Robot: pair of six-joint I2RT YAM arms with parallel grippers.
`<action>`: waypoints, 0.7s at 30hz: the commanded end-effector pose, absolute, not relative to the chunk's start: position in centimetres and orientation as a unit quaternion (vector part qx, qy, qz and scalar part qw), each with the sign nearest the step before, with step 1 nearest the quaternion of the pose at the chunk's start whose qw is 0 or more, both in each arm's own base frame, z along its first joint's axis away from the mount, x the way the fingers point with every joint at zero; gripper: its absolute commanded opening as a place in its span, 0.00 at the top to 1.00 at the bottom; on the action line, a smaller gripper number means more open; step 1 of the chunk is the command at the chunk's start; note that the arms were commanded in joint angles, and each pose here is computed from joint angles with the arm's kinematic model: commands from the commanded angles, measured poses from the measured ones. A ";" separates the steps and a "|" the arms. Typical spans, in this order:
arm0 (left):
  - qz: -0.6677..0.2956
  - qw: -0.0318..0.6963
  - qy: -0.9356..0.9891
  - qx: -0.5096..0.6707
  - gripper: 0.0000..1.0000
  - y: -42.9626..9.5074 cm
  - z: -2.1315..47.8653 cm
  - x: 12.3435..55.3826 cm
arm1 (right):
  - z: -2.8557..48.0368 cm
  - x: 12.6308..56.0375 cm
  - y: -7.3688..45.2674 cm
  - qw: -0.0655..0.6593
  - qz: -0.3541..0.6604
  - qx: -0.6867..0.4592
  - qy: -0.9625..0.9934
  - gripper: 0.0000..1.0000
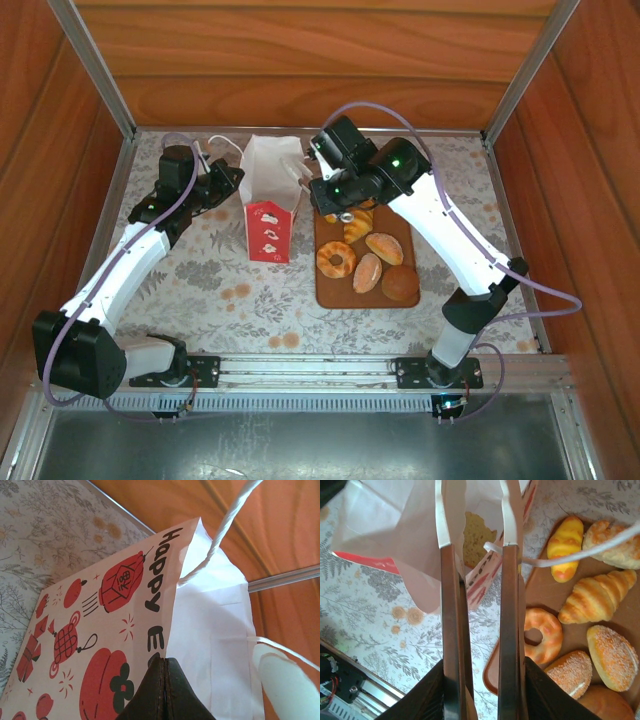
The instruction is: Place the fake bread into the paper bag
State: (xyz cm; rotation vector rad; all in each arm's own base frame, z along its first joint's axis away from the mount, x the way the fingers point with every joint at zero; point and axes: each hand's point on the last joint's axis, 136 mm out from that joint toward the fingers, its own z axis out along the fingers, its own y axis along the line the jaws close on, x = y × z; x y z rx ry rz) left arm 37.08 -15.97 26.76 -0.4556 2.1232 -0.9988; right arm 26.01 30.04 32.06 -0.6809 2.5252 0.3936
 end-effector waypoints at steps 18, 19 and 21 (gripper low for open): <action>-0.318 0.442 0.829 -0.125 0.31 -13.2 29.9 34.4 | 39.2 28.5 18.9 0.363 0.234 -0.127 0.893 0.60; -0.313 0.449 0.828 -0.124 0.29 -12.8 30.2 34.2 | 38.3 28.7 18.0 0.357 0.227 -0.116 0.898 0.60; -0.303 0.463 0.824 -0.120 0.24 -12.3 30.6 33.7 | 36.2 28.9 16.4 0.343 0.211 -0.096 0.910 0.60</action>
